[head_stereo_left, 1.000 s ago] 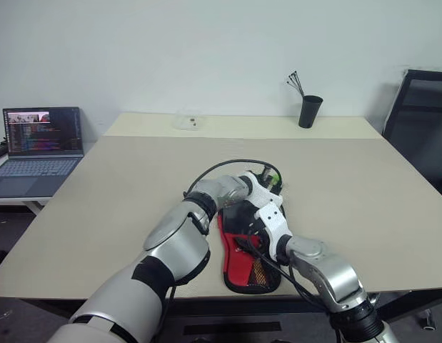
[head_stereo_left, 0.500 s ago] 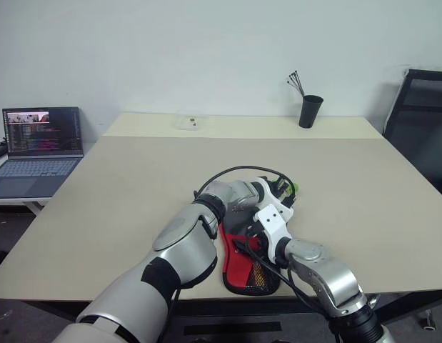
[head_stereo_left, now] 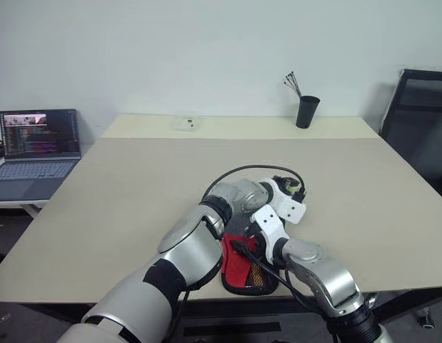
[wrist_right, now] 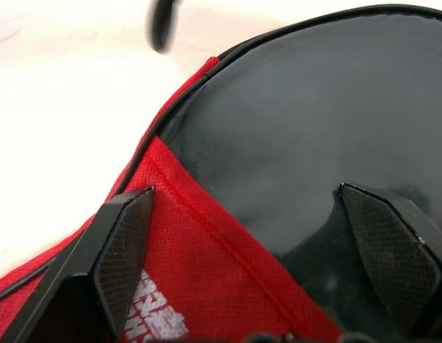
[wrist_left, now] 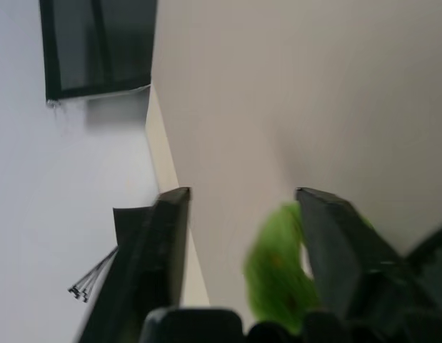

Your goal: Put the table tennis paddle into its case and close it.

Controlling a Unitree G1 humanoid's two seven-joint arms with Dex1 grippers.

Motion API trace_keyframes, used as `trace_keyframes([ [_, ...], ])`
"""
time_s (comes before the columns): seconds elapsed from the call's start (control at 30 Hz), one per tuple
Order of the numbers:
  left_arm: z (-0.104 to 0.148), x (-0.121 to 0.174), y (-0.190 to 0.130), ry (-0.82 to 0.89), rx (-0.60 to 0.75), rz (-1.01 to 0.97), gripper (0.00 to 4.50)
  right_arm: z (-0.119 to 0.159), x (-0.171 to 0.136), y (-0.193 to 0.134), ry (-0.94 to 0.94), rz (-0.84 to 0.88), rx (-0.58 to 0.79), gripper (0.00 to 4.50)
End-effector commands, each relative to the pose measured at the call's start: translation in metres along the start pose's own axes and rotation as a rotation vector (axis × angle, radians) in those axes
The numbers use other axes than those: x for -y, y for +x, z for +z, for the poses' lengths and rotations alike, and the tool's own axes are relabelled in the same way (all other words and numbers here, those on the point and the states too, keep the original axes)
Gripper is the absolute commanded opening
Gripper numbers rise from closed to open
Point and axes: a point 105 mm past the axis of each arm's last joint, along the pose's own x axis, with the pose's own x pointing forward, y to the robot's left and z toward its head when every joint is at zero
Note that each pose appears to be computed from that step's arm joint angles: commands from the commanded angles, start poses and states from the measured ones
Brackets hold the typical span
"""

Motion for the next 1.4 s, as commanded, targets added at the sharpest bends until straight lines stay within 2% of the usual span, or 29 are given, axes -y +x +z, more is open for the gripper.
trace_keyframes([
  [0.03,-0.012,-0.018,-0.005,-0.185,-0.028,0.070,3.60,-0.049,-0.010,0.006,0.072,0.057,-0.206,4.50],
  [0.37,-0.069,-0.048,-0.045,-0.594,-0.074,0.274,3.60,-0.020,-0.009,-0.006,0.089,0.106,-0.136,4.50],
  [0.47,-0.082,-0.046,-0.058,-0.685,-0.057,0.300,3.60,-0.012,-0.012,-0.016,0.092,0.142,-0.114,4.50],
  [0.63,-0.103,-0.024,-0.082,-0.927,0.010,0.302,3.60,0.012,-0.025,-0.039,0.082,0.258,-0.030,4.50],
  [0.8,-0.102,0.004,-0.098,-1.103,0.152,0.203,3.60,0.040,-0.022,-0.057,0.134,0.327,0.098,4.50],
  [0.97,-0.092,0.042,-0.114,-1.205,0.272,0.028,3.60,0.049,0.004,-0.068,0.179,0.269,0.146,4.50],
  [1.17,-0.085,0.067,-0.119,-1.231,0.273,-0.052,3.60,0.049,0.020,-0.084,0.168,0.257,0.144,4.50],
  [1.4,-0.083,0.088,-0.123,-1.214,0.231,-0.103,3.60,0.043,0.054,-0.080,0.167,0.085,0.139,4.50],
])
